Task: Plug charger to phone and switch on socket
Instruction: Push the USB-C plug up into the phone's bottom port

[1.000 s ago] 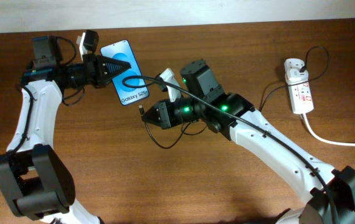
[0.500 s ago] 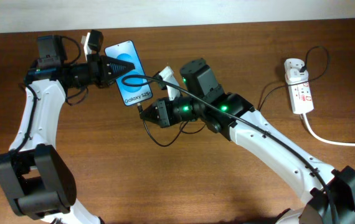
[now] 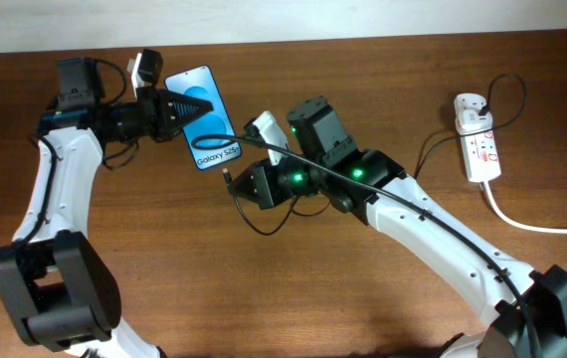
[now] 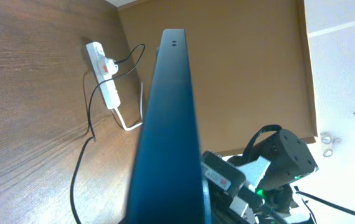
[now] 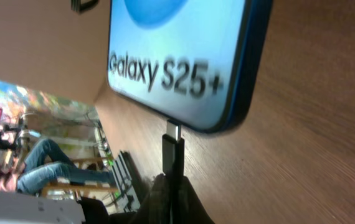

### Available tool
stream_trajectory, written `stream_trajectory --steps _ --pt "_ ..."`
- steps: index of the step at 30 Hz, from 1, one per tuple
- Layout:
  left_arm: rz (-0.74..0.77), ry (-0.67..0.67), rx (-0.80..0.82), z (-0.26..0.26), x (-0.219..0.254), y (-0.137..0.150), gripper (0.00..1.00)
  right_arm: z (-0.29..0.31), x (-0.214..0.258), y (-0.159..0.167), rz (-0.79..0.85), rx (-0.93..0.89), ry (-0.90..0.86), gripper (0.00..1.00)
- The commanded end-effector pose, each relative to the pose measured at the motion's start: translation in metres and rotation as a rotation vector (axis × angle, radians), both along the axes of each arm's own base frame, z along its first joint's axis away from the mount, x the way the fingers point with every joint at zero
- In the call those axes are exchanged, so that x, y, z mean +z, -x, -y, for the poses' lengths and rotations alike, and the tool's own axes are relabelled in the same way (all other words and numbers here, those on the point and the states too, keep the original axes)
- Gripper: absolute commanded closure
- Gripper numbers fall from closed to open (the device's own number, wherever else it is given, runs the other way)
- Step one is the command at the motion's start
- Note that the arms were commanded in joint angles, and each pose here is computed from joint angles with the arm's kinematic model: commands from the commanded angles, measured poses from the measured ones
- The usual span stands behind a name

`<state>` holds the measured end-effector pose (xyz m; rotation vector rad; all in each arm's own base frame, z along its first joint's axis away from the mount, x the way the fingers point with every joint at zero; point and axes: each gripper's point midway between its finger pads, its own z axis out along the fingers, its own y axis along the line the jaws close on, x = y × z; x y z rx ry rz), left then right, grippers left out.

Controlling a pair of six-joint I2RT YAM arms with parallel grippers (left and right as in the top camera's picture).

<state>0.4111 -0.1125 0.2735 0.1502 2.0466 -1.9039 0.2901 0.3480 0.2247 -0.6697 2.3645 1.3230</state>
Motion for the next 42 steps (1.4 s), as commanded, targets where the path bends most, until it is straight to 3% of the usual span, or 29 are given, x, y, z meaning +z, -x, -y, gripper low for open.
stream_trajectory --steps 1,13,42 --pt "0.028 0.018 -0.01 -0.001 0.013 0.004 1.0 -0.002 0.01 0.009 0.084 0.088 -0.028 0.96" --pt "0.024 0.019 -0.014 0.0 0.012 0.004 1.0 -0.004 0.024 -0.003 0.192 0.072 -0.039 0.96" --pt "0.041 -0.004 -0.03 0.011 0.009 0.005 1.0 0.003 0.026 -0.018 0.162 -0.003 -0.046 0.96"
